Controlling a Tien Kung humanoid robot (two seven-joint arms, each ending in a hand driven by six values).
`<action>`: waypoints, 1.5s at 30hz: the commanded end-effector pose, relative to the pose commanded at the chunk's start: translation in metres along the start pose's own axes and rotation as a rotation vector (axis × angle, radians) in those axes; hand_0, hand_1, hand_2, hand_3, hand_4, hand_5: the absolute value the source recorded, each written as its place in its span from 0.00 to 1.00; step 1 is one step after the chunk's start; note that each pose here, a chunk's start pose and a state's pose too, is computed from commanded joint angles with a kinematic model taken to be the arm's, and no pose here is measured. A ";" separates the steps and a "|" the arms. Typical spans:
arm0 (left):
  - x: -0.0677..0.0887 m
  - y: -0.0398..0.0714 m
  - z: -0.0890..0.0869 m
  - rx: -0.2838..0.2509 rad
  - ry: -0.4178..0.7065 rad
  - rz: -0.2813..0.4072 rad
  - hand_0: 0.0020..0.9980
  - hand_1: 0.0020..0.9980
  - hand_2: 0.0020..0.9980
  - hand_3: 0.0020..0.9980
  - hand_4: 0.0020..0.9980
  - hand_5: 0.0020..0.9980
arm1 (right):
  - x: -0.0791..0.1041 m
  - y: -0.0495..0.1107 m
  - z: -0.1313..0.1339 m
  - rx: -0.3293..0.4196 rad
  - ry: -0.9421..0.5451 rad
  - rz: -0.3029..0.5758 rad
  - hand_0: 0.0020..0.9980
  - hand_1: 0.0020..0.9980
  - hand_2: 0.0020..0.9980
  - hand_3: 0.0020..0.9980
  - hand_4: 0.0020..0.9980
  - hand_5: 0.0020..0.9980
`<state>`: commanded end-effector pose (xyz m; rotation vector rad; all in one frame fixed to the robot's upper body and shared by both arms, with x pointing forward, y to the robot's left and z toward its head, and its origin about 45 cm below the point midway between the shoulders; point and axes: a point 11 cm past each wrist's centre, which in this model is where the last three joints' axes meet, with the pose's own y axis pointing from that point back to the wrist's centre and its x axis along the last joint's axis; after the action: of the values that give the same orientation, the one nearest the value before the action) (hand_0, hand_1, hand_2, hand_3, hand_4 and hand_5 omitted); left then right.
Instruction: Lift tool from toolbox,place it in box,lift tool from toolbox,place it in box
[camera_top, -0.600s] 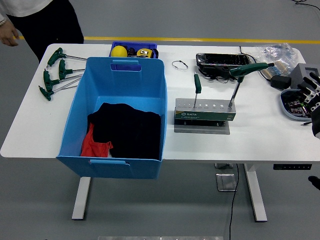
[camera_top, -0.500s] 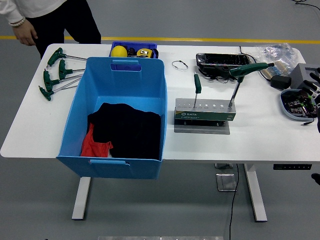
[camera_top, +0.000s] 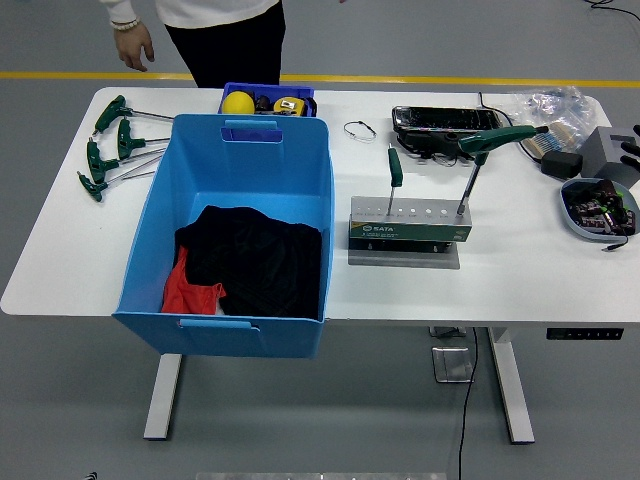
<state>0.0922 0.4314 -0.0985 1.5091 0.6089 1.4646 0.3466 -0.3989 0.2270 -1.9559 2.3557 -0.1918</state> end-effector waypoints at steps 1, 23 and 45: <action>0.000 0.000 0.000 0.000 0.000 0.000 0.66 0.63 0.68 0.70 0.75 0.71 | 0.002 0.000 0.000 -0.002 -0.005 0.005 0.79 0.77 0.84 0.87 1.00 0.90; -0.001 0.000 0.005 -0.009 0.009 0.001 0.66 0.63 0.68 0.71 0.74 0.72 | 0.004 -0.003 0.003 -0.019 -0.011 -0.006 0.80 0.77 0.84 0.86 1.00 0.89; -0.005 0.001 0.021 -0.039 0.038 -0.015 0.67 0.63 0.69 0.71 0.74 0.73 | -0.029 -0.047 -0.064 0.180 0.576 -0.224 0.91 0.82 0.86 0.86 1.00 0.88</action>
<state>0.1113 0.4214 -0.0978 1.4468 0.6102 1.4885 0.3886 -0.3759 0.2961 -2.2968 2.2790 -1.0707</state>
